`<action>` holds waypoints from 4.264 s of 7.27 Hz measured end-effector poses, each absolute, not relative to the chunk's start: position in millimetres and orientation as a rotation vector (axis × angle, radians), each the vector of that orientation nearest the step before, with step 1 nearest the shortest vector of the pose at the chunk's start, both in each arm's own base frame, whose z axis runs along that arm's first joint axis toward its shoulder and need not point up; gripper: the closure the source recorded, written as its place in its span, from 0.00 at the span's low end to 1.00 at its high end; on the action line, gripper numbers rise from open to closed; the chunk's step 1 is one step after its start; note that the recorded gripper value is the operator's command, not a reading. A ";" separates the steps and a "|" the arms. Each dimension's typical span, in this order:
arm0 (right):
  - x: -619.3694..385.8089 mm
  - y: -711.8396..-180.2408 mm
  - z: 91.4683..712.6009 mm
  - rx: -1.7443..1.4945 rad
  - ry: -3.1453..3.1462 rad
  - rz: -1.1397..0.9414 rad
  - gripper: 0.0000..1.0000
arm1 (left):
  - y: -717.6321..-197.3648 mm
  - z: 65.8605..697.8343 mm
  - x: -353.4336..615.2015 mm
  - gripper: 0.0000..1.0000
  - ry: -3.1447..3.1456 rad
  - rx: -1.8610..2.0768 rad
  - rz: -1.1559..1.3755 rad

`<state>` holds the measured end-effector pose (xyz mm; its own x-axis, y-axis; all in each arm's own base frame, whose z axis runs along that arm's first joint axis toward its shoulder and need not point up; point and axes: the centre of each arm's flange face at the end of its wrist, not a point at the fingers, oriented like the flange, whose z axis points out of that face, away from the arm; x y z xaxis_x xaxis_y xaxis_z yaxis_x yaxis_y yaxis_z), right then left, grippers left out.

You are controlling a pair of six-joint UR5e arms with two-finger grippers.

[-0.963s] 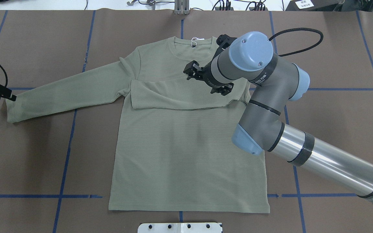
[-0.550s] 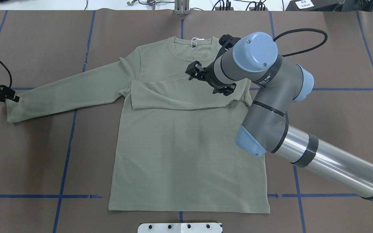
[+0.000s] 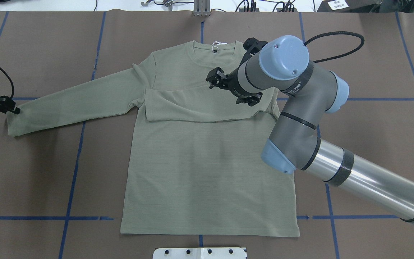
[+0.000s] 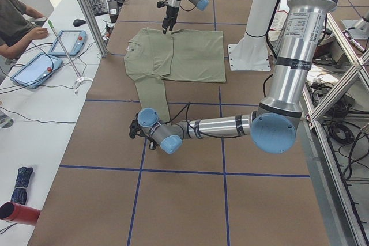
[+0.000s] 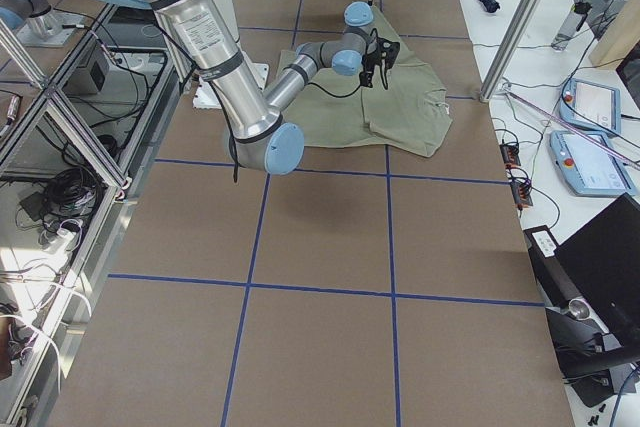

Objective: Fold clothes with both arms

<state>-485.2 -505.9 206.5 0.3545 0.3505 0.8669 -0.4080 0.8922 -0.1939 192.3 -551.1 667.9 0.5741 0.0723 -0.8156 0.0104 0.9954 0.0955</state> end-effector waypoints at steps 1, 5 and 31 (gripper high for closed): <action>-485.2 -505.9 206.5 0.059 -1.105 0.491 0.00 | -551.5 663.1 192.8 1.00 0.966 0.097 0.038; -425.6 -505.1 241.3 0.071 -1.099 0.467 0.00 | -560.1 540.4 207.1 1.00 1.170 0.062 -0.027; -464.3 -161.9 363.0 -0.126 -0.804 0.641 0.18 | -403.4 205.0 449.8 0.16 1.435 -0.044 -0.307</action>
